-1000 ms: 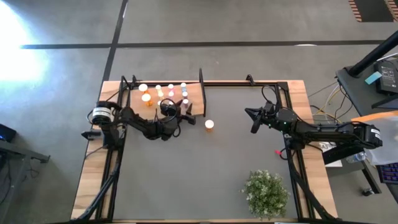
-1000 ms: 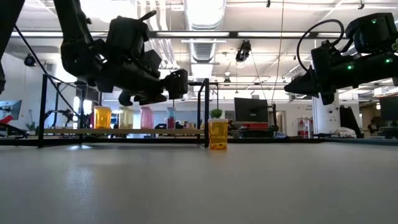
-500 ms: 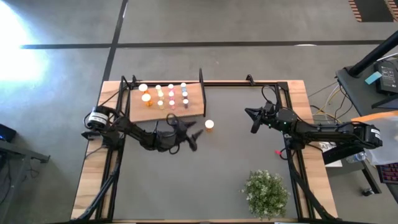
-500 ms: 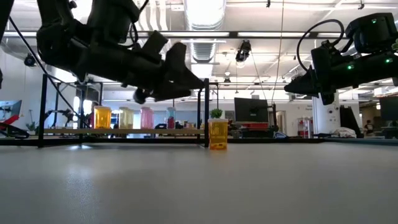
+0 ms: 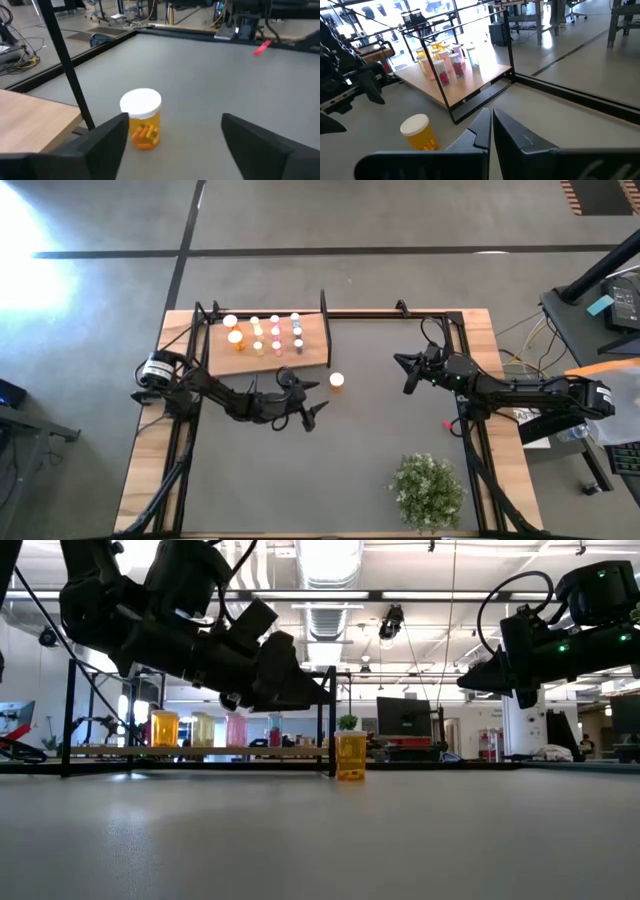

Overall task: Pick and place medicine bottles onto shelf by color
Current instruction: Put the orange pill bottle on the shelf aligned with the other orange pill bottle

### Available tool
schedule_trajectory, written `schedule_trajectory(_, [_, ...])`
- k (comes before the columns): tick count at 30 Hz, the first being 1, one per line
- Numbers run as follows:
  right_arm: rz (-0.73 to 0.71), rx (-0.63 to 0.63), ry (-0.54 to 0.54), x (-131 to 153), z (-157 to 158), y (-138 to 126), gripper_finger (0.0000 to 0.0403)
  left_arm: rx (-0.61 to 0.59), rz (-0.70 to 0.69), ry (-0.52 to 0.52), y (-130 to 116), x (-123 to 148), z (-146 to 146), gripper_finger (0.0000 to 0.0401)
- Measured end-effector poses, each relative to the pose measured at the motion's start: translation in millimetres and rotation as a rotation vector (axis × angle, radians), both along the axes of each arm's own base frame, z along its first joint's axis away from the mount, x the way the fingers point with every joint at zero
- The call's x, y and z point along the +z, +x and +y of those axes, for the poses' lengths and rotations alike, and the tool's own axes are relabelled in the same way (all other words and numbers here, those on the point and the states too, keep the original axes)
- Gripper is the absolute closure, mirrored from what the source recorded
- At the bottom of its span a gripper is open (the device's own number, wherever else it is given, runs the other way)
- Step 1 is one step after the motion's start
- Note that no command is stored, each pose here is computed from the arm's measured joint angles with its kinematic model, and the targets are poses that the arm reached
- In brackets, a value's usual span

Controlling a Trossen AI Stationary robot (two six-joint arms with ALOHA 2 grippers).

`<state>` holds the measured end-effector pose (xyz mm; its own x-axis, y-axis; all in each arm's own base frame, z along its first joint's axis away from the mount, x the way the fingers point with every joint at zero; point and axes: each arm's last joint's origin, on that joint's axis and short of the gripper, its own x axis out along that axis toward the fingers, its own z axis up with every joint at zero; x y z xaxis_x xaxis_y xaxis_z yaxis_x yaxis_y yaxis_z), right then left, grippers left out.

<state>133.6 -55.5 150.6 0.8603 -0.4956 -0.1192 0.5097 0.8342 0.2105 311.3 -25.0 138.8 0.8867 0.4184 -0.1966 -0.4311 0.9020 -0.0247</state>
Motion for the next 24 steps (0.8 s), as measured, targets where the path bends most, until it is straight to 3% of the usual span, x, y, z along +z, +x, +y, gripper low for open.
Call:
schedule_trajectory(8, [0.000, 0.000, 0.000, 0, 0, 0, 0.0394, 0.015, 0.015, 0.002, -1, -2, 5, 0.0007])
schedule_trajectory(24, [0.002, 0.000, 0.001, 0, 0, 0, 0.0394, 0.038, -0.052, 0.041, 27, -33, 15, 0.0008])
